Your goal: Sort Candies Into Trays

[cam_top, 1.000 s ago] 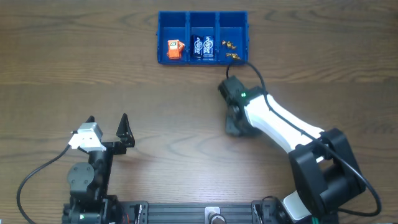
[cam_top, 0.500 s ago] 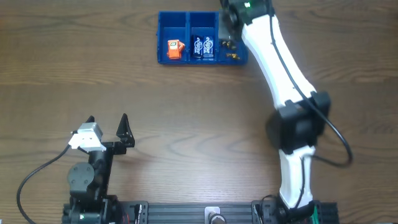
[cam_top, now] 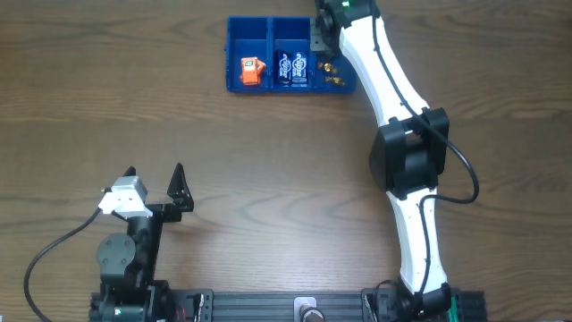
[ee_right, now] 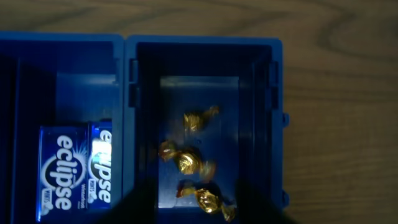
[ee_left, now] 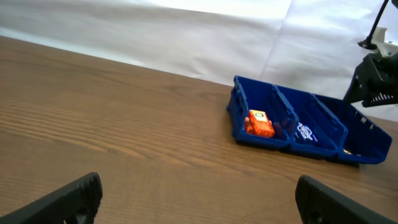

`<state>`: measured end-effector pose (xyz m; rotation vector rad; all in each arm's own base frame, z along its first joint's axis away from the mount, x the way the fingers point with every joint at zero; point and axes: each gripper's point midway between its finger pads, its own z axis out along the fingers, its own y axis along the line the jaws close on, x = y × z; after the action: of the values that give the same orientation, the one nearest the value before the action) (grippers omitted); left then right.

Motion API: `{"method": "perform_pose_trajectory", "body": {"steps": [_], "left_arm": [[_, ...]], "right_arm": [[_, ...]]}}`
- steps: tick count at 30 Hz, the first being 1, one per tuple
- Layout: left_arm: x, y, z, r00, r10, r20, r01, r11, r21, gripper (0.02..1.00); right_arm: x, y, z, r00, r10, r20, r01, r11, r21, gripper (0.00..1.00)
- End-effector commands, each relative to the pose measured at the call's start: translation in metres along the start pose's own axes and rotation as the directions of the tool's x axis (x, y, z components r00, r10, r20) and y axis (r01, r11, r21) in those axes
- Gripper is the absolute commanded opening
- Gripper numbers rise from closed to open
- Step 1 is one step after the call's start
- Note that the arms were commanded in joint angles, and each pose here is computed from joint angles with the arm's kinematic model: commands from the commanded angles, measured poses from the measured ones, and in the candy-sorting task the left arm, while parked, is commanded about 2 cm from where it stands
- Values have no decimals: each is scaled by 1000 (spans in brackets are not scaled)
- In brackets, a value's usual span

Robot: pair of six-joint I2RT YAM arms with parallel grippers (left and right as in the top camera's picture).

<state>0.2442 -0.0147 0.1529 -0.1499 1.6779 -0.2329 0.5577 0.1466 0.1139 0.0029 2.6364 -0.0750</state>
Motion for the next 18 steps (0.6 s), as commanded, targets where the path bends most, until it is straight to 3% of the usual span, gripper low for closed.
{"method": "perform_pose_trajectory", "body": {"steps": [1, 7, 10, 15, 18], "left_arm": [[16, 2, 1, 999, 13, -49, -13, 1000, 2, 996], [16, 2, 1, 999, 13, -49, -13, 1000, 2, 996], [16, 2, 1, 999, 13, -49, -13, 1000, 2, 998], [16, 2, 1, 999, 13, -49, -13, 1000, 2, 998], [16, 2, 1, 999, 13, -49, -13, 1000, 2, 998]], "right_arm": [[-12, -15, -12, 999, 41, 12, -41, 998, -38, 549], [-14, -50, -84, 997, -18, 81, 17, 1000, 6, 625], [0, -73, -134, 982, 17, 190, -16, 1000, -6, 652], [82, -134, -192, 951, 102, 293, -109, 994, 7, 739], [140, -150, -208, 924, 141, 356, -142, 990, -24, 884]]}}
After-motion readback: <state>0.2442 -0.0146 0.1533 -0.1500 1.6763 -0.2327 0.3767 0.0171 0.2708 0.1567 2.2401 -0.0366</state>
